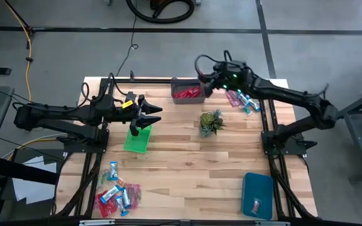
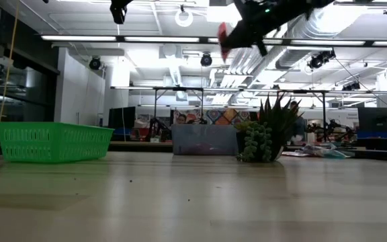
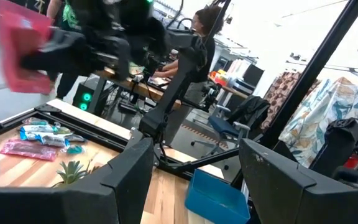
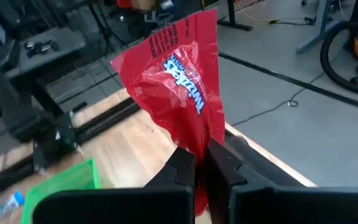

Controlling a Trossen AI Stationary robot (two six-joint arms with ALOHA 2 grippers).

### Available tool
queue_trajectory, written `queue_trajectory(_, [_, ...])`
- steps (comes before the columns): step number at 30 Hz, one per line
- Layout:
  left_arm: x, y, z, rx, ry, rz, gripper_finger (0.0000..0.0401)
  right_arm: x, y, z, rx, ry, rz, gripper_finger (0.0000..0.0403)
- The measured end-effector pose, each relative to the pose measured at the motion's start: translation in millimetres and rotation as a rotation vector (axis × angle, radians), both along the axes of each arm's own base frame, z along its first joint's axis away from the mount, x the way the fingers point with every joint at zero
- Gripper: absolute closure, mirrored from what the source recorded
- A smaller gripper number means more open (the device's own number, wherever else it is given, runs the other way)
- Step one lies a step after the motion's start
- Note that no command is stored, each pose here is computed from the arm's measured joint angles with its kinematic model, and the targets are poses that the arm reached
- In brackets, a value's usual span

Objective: Sort candy
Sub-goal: Put the red candy into the black transparent bin

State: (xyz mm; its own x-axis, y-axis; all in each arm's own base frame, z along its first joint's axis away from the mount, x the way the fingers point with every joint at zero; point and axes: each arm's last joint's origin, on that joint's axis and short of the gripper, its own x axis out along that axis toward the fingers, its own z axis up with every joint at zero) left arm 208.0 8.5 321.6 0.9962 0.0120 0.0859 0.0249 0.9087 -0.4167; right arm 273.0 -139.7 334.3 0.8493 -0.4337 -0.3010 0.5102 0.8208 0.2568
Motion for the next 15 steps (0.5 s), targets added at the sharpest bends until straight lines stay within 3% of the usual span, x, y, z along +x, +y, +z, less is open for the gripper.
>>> queue_trajectory(8, [0,0,0,0.000,0.000,0.000,0.0176,57,-53,-3,0.172,0.205,-0.043,0.0402])
queue_trajectory(15, [0,0,0,-0.002,0.000,0.000,0.0176,97,-86,-45,0.336,0.408,-0.093,0.0402])
